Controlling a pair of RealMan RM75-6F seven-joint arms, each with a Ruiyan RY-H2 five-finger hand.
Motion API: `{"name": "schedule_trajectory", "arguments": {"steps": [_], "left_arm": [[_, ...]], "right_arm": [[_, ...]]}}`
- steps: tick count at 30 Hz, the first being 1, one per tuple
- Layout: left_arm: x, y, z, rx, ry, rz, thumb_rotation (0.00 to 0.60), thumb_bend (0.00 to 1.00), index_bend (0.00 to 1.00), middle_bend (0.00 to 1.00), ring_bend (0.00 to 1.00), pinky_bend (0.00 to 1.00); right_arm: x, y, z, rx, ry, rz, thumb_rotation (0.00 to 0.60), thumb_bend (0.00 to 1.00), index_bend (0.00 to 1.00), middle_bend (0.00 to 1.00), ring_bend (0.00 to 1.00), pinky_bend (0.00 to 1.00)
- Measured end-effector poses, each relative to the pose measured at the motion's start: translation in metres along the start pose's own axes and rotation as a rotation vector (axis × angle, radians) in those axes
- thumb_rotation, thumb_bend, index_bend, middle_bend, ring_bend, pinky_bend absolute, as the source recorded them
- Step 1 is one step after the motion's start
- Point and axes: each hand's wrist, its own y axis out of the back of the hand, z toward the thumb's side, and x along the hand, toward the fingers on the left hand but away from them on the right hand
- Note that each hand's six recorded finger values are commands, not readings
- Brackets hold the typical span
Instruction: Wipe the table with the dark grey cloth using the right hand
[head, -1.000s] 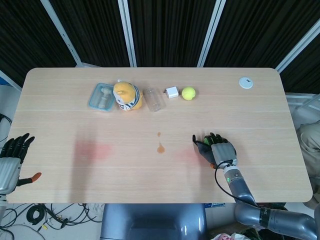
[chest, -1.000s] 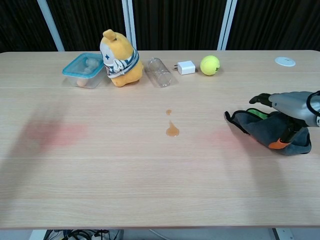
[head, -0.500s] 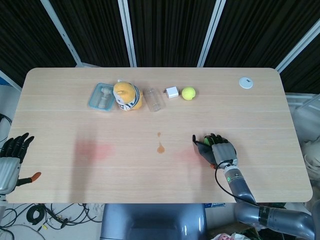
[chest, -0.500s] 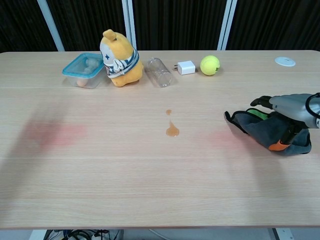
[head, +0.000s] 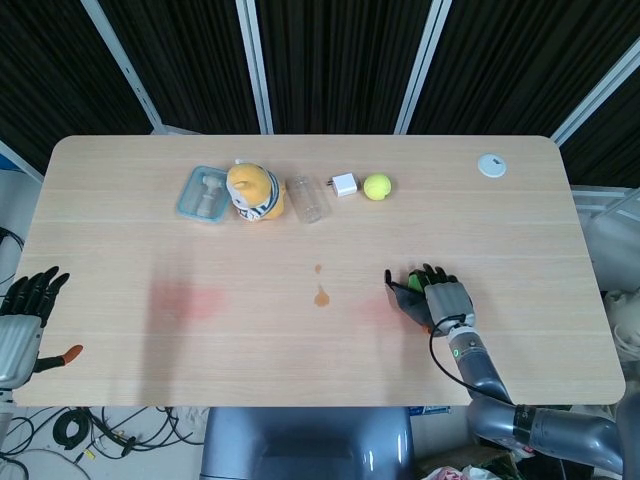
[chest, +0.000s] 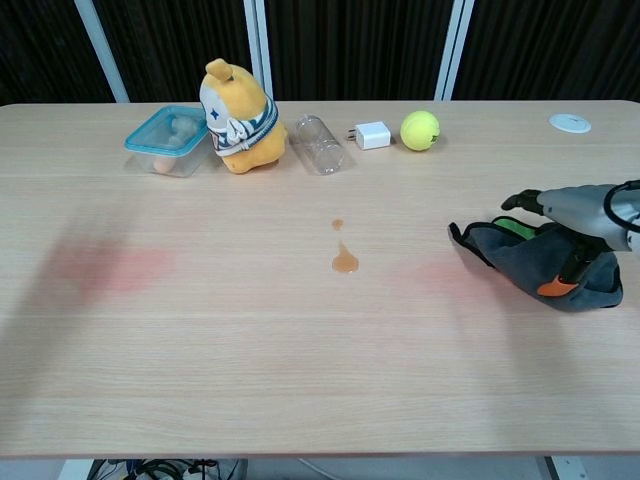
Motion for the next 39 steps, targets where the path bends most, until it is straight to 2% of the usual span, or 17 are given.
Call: {"name": "schedule_trajectory", "arguments": {"steps": [5, 8, 9, 12, 13, 16, 19, 23, 30, 35, 39], "left_arm": [[0.0, 0.0, 0.0, 0.002, 0.002, -0.003, 0.6, 0.0, 0.0, 0.0, 0.0, 0.0], [0.001, -0.001, 0.0, 0.004, 0.002, -0.005, 0.6, 0.0, 0.0, 0.0, 0.0, 0.0], [0.001, -0.001, 0.0, 0.005, 0.002, -0.005, 0.6, 0.0, 0.0, 0.0, 0.0, 0.0], [0.001, -0.001, 0.0, 0.005, 0.003, -0.008, 0.6, 0.0, 0.0, 0.0, 0.0, 0.0], [0.001, -0.001, 0.0, 0.005, 0.002, -0.008, 0.6, 0.0, 0.0, 0.0, 0.0, 0.0], [0.001, -0.002, 0.001, 0.004, -0.001, -0.007, 0.6, 0.0, 0.0, 0.0, 0.0, 0.0], [0.001, -0.001, 0.001, 0.002, -0.003, -0.005, 0.6, 0.0, 0.0, 0.0, 0.0, 0.0], [0.001, -0.002, 0.002, 0.0, -0.008, -0.005, 0.6, 0.0, 0.0, 0.0, 0.0, 0.0], [0.0, -0.001, 0.003, -0.007, -0.012, -0.005, 0.6, 0.0, 0.0, 0.0, 0.0, 0.0], [0.0, -0.001, 0.004, -0.013, -0.012, -0.006, 0.6, 0.0, 0.0, 0.0, 0.0, 0.0], [-0.001, -0.002, 0.005, -0.023, -0.016, -0.01, 0.6, 0.0, 0.0, 0.0, 0.0, 0.0]], "right_arm": [[-0.005, 0.001, -0.004, -0.002, -0.021, 0.011, 0.6, 0.19, 0.0, 0.0, 0.0, 0.17], [-0.008, 0.0, -0.008, -0.011, -0.04, 0.028, 0.6, 0.27, 0.01, 0.02, 0.04, 0.23], [-0.009, 0.0, -0.01, -0.014, -0.046, 0.033, 0.6, 0.32, 0.03, 0.06, 0.08, 0.28], [-0.012, 0.0, -0.014, -0.022, -0.057, 0.042, 0.6, 0.48, 0.22, 0.26, 0.29, 0.47], [-0.013, -0.001, -0.015, -0.023, -0.058, 0.041, 0.6, 0.54, 0.31, 0.35, 0.4, 0.56], [-0.014, 0.0, -0.014, -0.029, -0.049, 0.031, 0.6, 0.63, 0.55, 0.54, 0.6, 0.74], [-0.014, 0.002, -0.01, -0.036, -0.029, 0.006, 0.6, 0.67, 0.69, 0.63, 0.71, 0.83], [-0.012, 0.009, -0.002, -0.045, 0.018, -0.048, 0.6, 0.7, 0.76, 0.66, 0.74, 0.84], [-0.005, 0.023, 0.022, -0.072, 0.113, -0.135, 0.6, 0.71, 0.78, 0.67, 0.74, 0.84], [-0.003, 0.024, 0.05, -0.087, 0.166, -0.148, 0.6, 0.71, 0.78, 0.67, 0.74, 0.84], [-0.004, 0.017, 0.084, -0.084, 0.218, -0.137, 0.6, 0.71, 0.78, 0.67, 0.74, 0.84]]}}
